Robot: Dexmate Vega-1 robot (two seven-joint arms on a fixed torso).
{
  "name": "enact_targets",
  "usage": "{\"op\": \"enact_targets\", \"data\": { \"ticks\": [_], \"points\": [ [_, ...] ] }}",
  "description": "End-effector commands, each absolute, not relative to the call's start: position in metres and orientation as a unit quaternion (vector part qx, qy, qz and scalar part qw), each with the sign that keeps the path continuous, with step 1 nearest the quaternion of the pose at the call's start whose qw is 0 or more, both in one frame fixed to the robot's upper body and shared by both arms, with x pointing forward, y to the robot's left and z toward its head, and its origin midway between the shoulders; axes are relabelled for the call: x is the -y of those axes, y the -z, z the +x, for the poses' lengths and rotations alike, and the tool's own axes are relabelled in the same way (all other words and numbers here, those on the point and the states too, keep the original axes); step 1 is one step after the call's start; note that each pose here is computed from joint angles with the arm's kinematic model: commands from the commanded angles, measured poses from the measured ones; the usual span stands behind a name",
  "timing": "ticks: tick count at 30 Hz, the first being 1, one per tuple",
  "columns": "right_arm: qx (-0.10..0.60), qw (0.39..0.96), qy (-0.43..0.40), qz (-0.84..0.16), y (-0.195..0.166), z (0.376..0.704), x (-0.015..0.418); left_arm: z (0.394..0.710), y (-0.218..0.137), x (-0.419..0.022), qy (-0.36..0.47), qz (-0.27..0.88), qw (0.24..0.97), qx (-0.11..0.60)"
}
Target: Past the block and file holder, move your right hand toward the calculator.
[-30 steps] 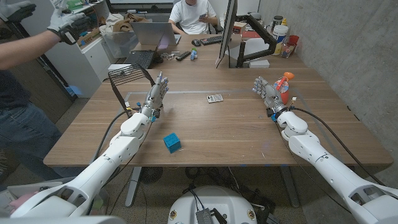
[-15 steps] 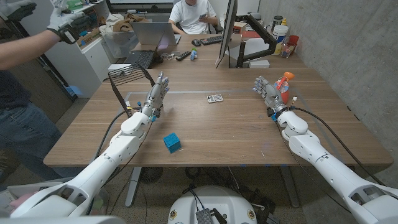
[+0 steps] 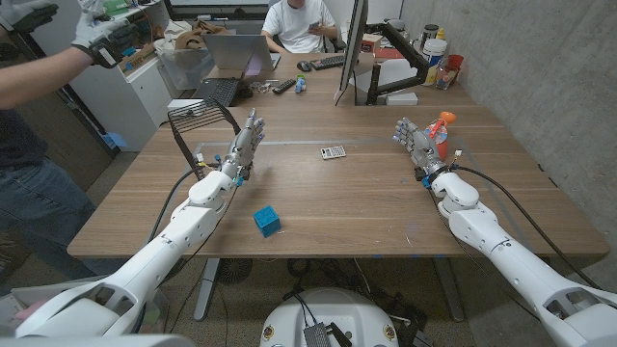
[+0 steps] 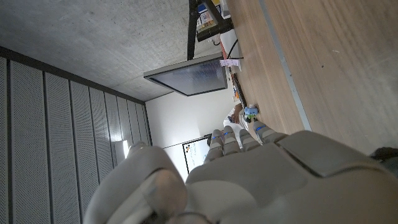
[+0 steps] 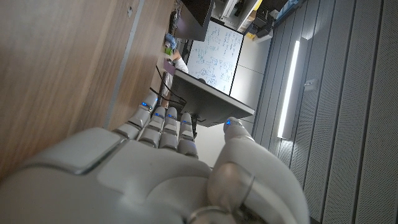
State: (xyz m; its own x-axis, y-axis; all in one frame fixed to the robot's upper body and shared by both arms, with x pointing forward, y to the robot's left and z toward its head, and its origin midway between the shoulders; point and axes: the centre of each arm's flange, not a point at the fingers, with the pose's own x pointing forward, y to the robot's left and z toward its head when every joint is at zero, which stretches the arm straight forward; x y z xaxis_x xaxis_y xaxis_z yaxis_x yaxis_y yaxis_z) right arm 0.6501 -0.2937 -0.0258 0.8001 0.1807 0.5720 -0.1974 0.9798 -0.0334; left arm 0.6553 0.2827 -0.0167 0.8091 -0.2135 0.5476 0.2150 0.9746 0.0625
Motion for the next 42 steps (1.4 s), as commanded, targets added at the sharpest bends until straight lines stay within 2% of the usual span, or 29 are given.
{"op": "enact_targets", "data": {
  "ticks": [1,42],
  "points": [
    [0.307,0.946,-0.106,-0.005,0.025,0.648,0.288,0.655,0.011,-0.280,0.116,0.008,0.951,0.287],
    [0.331,0.933,-0.132,-0.057,0.014,0.646,0.262,0.647,0.007,-0.281,0.117,0.016,0.949,0.293]
  ]
}}
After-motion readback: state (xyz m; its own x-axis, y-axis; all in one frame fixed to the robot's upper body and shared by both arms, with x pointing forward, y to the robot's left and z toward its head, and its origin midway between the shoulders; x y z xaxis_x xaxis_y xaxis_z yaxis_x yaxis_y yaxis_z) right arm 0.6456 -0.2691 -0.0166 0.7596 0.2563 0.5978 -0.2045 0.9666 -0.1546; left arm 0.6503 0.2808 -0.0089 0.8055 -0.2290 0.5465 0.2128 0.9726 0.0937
